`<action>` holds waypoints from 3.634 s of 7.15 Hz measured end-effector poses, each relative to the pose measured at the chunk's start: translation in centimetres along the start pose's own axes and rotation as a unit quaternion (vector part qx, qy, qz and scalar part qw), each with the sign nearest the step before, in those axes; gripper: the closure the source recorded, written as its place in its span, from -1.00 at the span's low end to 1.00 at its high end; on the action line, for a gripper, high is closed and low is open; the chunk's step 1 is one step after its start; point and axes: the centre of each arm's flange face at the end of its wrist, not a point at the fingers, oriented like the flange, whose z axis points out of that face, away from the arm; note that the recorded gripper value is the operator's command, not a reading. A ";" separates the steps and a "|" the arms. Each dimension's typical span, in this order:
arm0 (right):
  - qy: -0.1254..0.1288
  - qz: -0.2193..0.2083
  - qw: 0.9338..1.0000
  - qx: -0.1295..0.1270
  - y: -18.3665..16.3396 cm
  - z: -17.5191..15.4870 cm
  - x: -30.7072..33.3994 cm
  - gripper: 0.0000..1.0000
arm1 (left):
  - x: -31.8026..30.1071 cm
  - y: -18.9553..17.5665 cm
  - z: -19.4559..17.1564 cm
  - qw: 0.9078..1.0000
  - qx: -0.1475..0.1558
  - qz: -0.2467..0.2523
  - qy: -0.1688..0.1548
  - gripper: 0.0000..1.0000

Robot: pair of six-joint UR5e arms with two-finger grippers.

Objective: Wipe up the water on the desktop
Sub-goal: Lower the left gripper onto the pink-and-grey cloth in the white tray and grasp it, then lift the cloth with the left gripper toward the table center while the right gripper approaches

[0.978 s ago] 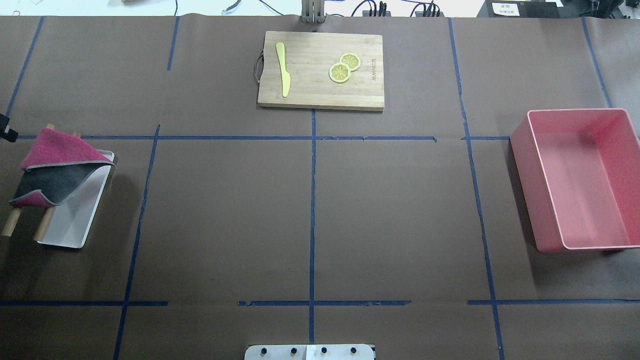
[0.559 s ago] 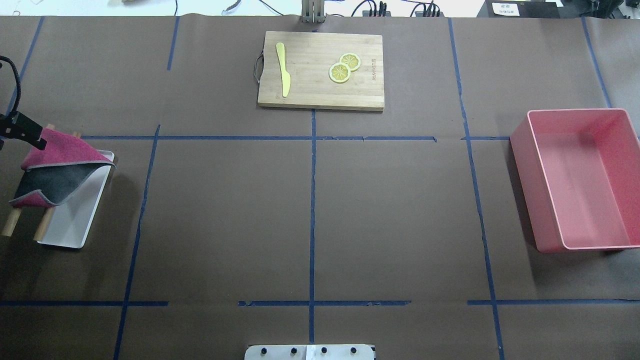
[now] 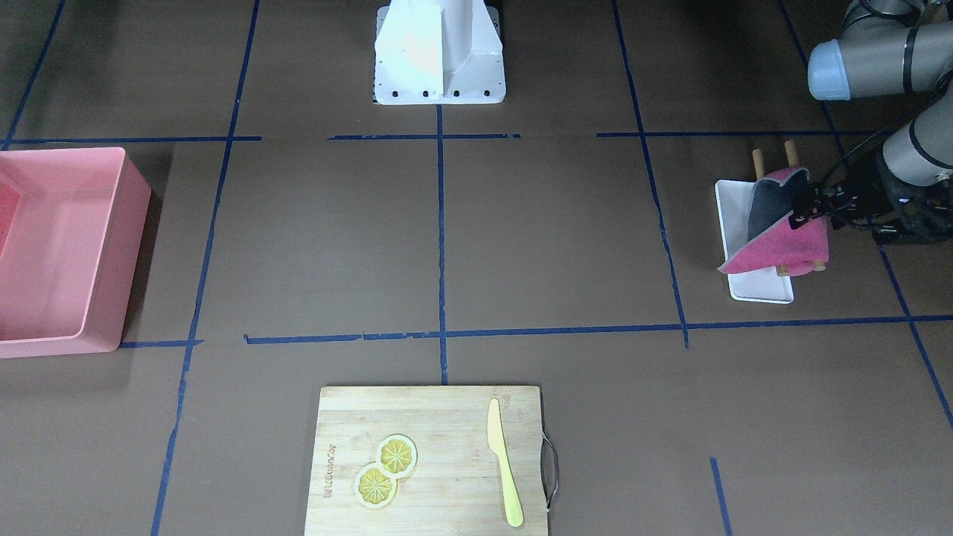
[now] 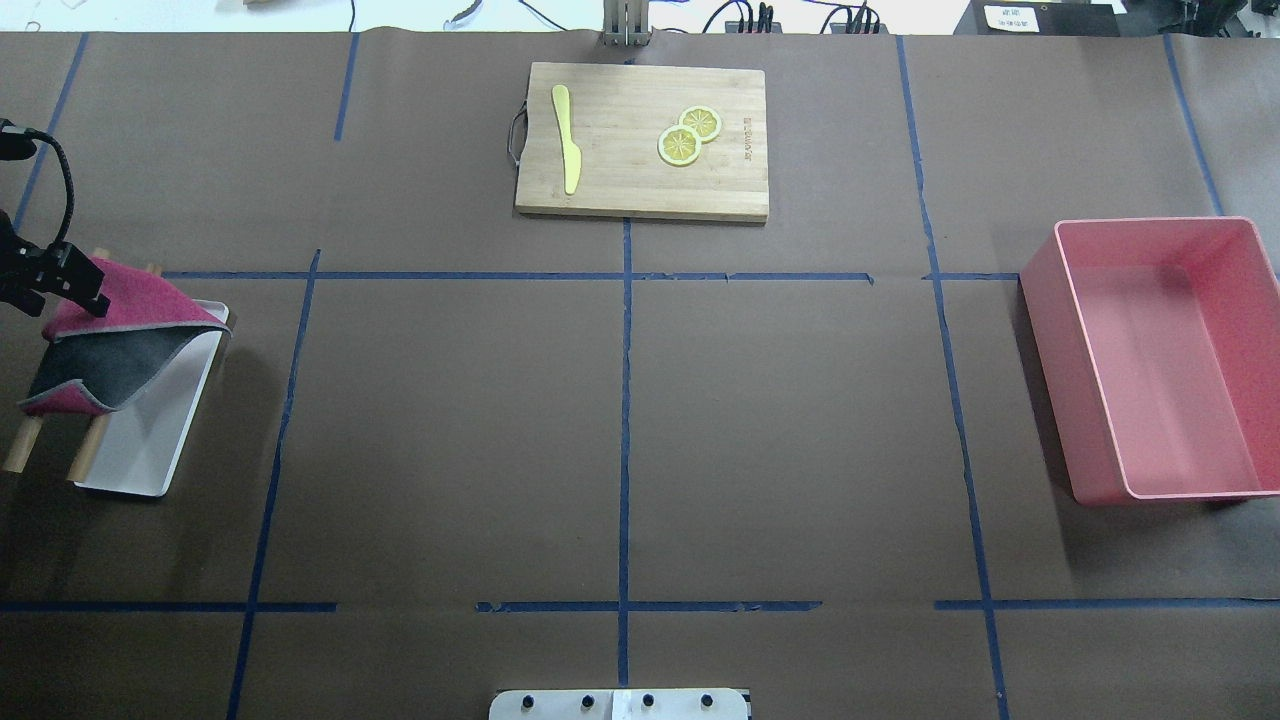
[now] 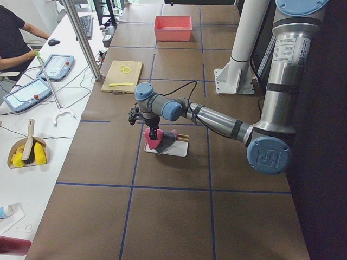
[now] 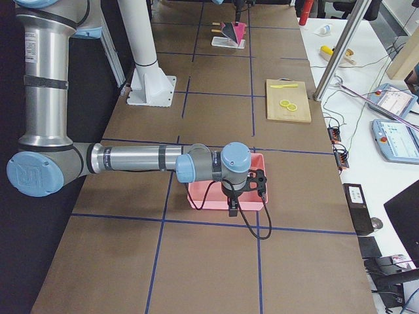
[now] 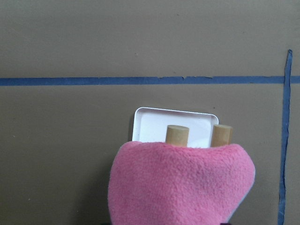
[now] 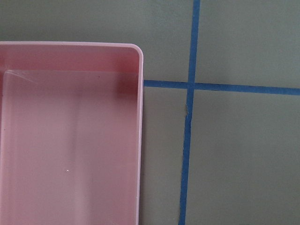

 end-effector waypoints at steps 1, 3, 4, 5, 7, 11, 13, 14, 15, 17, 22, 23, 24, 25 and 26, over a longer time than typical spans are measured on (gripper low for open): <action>0.000 0.000 1.000 0.000 0.0 0.0 0.0 -1.00 | 0.2 0.0 0.0 1.000 -0.001 0.001 0.001 0.77; 0.000 0.000 1.000 0.000 0.0 0.0 0.0 -1.00 | 0.5 -0.2 -0.1 1.000 0.001 0.003 0.002 1.00; 0.000 0.000 1.000 0.000 0.0 0.0 0.0 -1.00 | 0.7 -0.1 -0.3 1.000 0.003 0.006 0.003 1.00; 0.000 -0.001 1.000 0.000 0.0 0.0 -0.1 -1.00 | 0.9 0.0 -0.6 1.000 0.005 0.008 0.003 1.00; 0.000 -0.001 1.000 0.000 0.0 0.0 -0.1 -1.00 | 1.5 0.3 -1.6 1.000 0.015 0.015 0.006 1.00; -0.008 -0.040 0.999 0.027 0.1 0.1 -0.8 -1.00 | 6.0 1.6 -6.3 0.998 0.049 -0.005 0.037 1.00; -0.043 -0.069 0.996 0.032 0.0 1.0 -3.5 -1.00 | 12.4 0.7 -9.4 0.993 0.060 -0.064 0.082 1.00; -0.059 -0.083 0.994 0.042 -0.3 1.7 -6.0 -1.00 | 17.0 0.7 -9.8 0.990 0.051 -0.088 0.103 1.00; -0.075 -0.079 0.992 0.057 -0.5 2.4 -8.9 -1.00 | 21.4 1.2 -9.5 0.987 0.040 -0.105 0.116 1.00; -0.115 -0.078 0.985 0.107 -0.5 4.0 -15.9 -1.00 | 30.4 2.6 -8.2 0.981 0.028 -0.139 0.129 1.00; -0.181 -0.098 0.951 0.230 1.6 4.8 -39.9 -0.97 | 47.6 2.1 -5.1 0.946 0.000 -0.293 0.138 0.96; -0.188 -0.105 0.942 0.258 2.9 5.2 -43.8 -0.97 | 50.3 1.9 -4.9 0.934 -0.001 -0.330 0.138 0.97; -0.198 -0.114 0.933 0.278 3.9 5.5 -47.2 -0.98 | 52.2 1.4 -4.8 0.924 -0.003 -0.357 0.137 0.97; -0.205 -0.122 0.925 0.294 5.0 5.9 -50.0 -0.98 | 53.4 0.9 -4.7 0.918 -0.005 -0.374 0.134 0.97; -0.202 -0.133 0.918 0.314 6.5 6.9 -52.5 -0.98 | 54.3 0.5 -4.6 0.913 -0.007 -0.387 0.132 0.97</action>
